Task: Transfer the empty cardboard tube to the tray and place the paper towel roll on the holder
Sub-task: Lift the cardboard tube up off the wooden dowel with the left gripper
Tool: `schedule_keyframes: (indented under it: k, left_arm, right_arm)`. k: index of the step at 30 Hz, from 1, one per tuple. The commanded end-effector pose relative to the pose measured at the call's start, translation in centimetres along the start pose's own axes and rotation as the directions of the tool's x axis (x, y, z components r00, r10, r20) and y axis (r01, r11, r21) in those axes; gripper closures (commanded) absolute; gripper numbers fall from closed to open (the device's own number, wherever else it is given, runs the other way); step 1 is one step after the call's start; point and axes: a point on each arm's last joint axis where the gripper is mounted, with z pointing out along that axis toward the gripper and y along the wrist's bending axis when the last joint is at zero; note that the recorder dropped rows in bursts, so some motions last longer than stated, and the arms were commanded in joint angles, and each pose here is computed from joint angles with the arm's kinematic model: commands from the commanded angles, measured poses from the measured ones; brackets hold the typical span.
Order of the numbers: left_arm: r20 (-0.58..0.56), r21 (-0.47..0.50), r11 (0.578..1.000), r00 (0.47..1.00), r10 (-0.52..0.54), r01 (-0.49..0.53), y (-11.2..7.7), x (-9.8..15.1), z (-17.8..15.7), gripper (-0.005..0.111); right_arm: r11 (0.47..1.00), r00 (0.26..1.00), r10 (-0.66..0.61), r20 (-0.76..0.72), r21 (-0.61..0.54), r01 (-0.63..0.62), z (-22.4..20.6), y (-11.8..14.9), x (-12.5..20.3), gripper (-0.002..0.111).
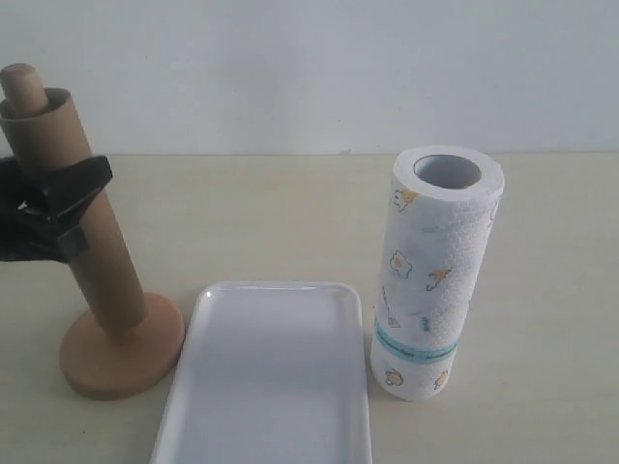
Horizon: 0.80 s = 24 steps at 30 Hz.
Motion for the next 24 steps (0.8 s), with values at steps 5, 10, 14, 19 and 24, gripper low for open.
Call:
schedule_keyframes:
  k: [5,10,14,19,24]
  left_arm:
    - [0.066,-0.049,0.999,0.998,-0.001,0.004,-0.3,-6.1,-0.8,0.103]
    - [0.156,-0.083,0.996,0.987,0.028,-0.015,-0.7,-12.3,-2.1,0.103]
    - [0.263,-0.076,0.996,0.963,0.056,-0.037,-1.6,-17.8,-3.6,0.103]
    - [0.404,0.006,0.999,0.914,0.032,-0.038,-3.0,-23.5,-5.2,0.103]
    - [0.453,0.155,0.984,0.892,0.007,-0.086,-4.9,-26.8,-6.3,0.103]
  right_arm:
    - [1.0,1.0,-0.004,0.01,0.004,0.004,0.0,0.0,-0.1,0.1]
    - [1.0,1.0,-0.004,0.01,0.004,0.004,0.0,0.0,-0.1,0.1]
    - [1.0,1.0,-0.004,0.01,0.004,0.004,0.0,0.0,-0.1,0.1]
    - [1.0,1.0,-0.004,0.01,0.004,0.004,0.0,0.0,-0.1,0.1]
    - [1.0,1.0,-0.004,0.01,0.004,0.004,0.0,0.0,-0.1,0.1]
